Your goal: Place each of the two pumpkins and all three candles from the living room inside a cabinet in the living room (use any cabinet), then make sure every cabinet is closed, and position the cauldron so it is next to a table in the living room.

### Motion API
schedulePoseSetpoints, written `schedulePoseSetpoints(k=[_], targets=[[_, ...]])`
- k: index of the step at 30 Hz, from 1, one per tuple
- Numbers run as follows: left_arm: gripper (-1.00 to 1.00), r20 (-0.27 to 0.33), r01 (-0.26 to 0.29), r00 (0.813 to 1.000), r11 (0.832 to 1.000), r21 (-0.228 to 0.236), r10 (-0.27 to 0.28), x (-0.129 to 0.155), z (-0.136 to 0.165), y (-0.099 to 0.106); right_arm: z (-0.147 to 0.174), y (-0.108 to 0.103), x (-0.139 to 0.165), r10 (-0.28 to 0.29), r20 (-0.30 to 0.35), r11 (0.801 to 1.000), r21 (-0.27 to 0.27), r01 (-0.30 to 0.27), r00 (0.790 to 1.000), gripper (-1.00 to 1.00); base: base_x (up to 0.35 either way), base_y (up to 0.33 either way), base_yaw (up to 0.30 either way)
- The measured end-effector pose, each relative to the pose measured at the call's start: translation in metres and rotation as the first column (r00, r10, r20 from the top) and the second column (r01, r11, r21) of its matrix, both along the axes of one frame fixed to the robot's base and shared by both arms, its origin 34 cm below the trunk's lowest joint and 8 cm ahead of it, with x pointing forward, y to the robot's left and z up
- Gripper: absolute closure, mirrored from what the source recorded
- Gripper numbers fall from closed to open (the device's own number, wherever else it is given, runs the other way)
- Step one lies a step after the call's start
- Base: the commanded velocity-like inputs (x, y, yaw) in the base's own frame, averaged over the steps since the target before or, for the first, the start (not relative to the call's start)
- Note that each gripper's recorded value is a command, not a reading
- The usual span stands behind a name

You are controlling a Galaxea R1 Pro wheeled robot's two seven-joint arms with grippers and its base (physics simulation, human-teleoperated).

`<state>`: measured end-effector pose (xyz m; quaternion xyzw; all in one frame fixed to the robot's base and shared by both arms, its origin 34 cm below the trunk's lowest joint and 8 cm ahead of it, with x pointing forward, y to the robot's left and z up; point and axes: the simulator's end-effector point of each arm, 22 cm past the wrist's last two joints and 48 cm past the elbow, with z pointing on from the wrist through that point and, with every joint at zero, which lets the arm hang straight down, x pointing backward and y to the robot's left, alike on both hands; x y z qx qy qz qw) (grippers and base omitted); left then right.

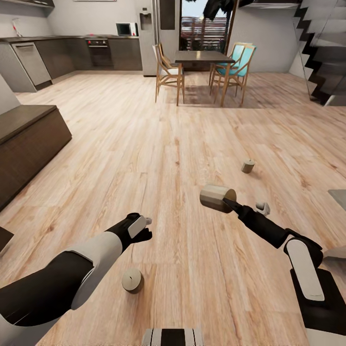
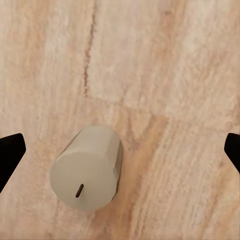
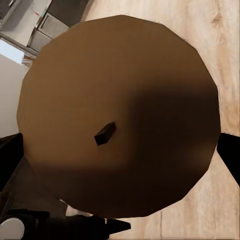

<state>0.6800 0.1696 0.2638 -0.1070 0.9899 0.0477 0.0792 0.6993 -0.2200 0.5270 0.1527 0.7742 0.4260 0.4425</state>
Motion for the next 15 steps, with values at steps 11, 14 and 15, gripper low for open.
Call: schedulePoseSetpoints(k=[11, 14, 15], targets=[[-1.0, -0.046, 0.0, 0.999, 1.0, -0.002, -0.001, -0.012, -0.028, -0.001, 0.014, 0.021, -0.023, 0.178, 0.104, 0.972, 0.135, -0.191, 0.979, 1.0, 0.0, 0.0, 0.0], [-1.0, -0.06, -0.001, 0.998, 1.0, 0.0, 0.001, -0.016, -0.036, 0.001, 0.008, 0.022, -0.023, 0.183, 0.097, 0.97, 0.141, -0.196, 0.978, 1.0, 0.0, 0.0, 0.0], [-1.0, -0.065, -0.002, 0.998, 1.0, 0.002, 0.002, -0.017, -0.039, 0.003, 0.006, 0.022, -0.023, 0.184, 0.094, 0.97, 0.142, -0.196, 0.978, 1.0, 0.0, 0.0, 0.0]])
